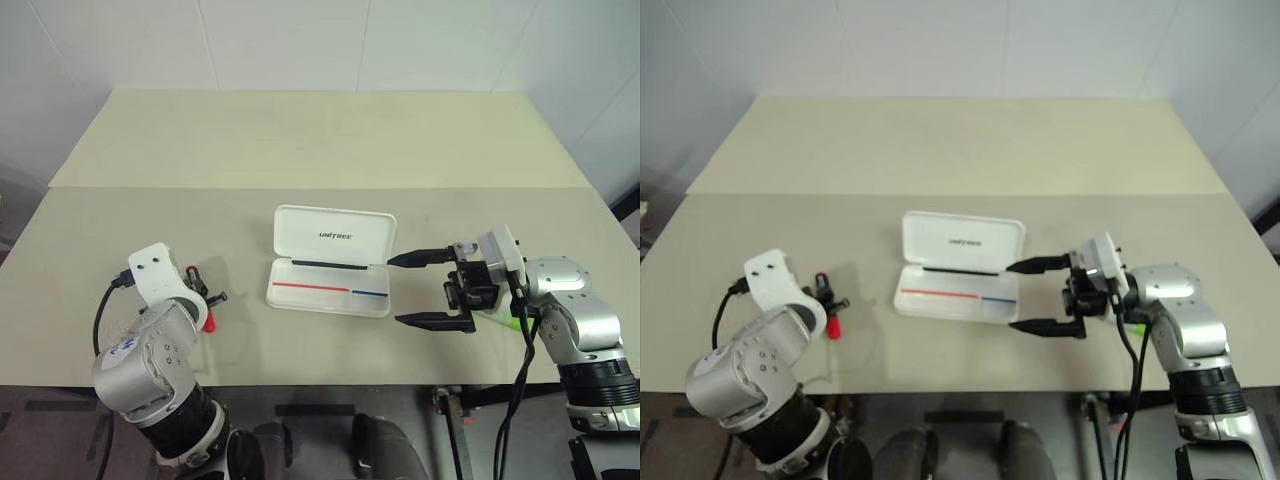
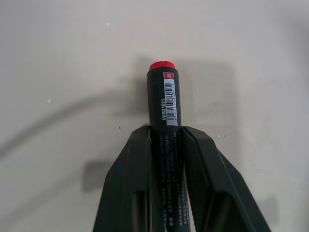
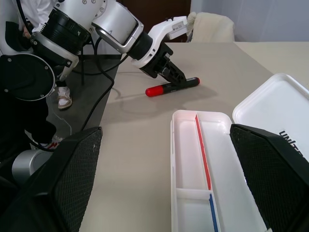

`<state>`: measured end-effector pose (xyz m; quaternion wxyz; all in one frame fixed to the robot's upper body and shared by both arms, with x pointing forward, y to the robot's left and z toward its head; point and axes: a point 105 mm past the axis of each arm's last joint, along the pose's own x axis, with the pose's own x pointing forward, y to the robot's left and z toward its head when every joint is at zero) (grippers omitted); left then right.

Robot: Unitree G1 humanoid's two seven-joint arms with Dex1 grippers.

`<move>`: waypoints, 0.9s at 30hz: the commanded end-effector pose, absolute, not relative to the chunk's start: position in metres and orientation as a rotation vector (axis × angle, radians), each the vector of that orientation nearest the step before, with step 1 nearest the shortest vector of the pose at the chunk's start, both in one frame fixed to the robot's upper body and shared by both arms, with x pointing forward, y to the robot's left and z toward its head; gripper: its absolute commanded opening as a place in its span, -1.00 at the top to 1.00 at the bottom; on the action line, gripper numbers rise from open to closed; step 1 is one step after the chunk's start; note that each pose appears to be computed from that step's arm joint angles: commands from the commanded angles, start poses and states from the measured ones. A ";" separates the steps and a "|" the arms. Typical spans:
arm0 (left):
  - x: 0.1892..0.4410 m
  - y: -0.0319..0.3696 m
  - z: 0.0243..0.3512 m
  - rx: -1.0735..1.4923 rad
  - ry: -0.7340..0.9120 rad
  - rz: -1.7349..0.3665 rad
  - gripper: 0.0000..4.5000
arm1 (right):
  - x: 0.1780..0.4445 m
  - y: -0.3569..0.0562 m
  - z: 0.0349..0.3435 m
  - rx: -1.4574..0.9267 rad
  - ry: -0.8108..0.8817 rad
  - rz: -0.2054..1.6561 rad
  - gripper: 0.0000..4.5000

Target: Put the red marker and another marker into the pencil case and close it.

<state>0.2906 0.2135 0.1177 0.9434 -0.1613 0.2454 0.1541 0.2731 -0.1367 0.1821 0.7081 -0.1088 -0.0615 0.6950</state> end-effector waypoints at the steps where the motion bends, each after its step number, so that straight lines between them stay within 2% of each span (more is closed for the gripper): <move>1: 0.290 0.221 0.115 -0.310 0.516 0.323 0.71 | 0.269 -0.134 0.194 -0.260 -0.195 1.556 -1.00; 10: 0.303 0.245 0.154 -0.242 0.314 0.287 0.71 | 0.270 -0.137 0.194 -0.261 -0.190 1.543 -1.00; 15: 0.315 0.241 0.174 -0.268 0.177 0.199 0.71 | 0.272 -0.138 0.195 -0.266 -0.189 1.535 -1.00; 22: 0.326 0.213 0.199 -0.168 0.023 -0.084 0.71 | 0.274 -0.144 0.198 -0.280 -0.192 1.499 -1.00; 27: 0.327 0.187 0.231 -0.056 -0.140 -0.382 0.71 | 0.274 -0.149 0.202 -0.291 -0.198 1.463 -1.00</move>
